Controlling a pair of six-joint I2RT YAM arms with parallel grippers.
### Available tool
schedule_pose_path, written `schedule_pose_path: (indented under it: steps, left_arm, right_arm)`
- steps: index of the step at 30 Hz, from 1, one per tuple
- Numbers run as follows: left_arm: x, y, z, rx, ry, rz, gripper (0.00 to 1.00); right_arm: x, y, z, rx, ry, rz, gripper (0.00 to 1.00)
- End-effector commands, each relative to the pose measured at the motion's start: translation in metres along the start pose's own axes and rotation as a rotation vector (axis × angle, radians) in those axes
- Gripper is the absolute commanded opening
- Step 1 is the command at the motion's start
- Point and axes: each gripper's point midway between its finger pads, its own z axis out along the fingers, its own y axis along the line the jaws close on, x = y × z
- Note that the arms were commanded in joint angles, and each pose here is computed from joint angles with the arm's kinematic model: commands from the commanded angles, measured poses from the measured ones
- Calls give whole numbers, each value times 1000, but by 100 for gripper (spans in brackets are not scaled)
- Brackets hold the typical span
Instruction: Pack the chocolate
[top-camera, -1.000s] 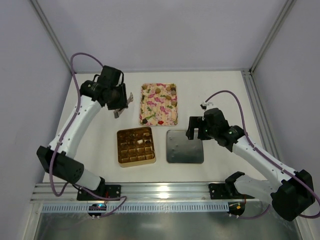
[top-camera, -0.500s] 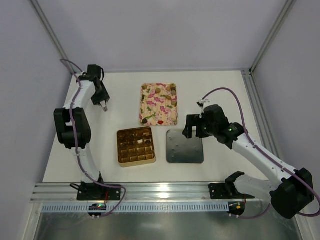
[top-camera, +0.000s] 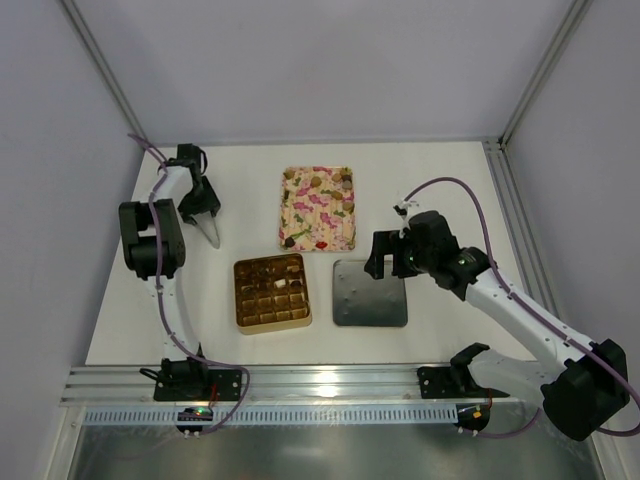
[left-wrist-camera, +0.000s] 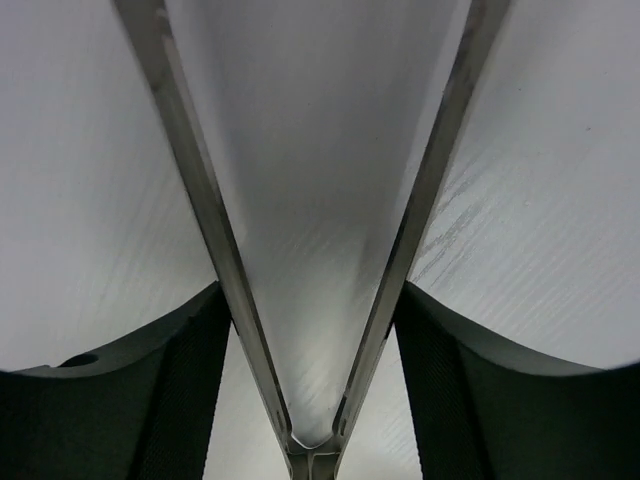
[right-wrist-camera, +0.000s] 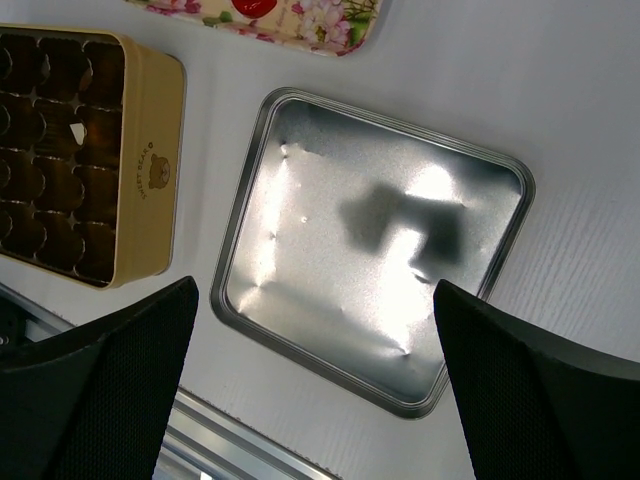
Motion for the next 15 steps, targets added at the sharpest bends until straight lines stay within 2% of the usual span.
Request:
schedule_pose_path:
  steps: [1,7,10,15]
  left_arm:
    - [-22,2,-4,2,-67,-4,66]
    - [-22,5,-7,5,-70,5,86]
    - [-25,5,-16,11,-85,7,93]
    - [-39,10,-45,8,-149,-15,96]
  right_arm:
    - [-2,3,-2,-23,-23,0,100]
    - [2,-2,1,-6,-25,10,100]
    - [1,-5,1,12,-34,17,100]
    - [-6,-8,-4,43,-61,37,100]
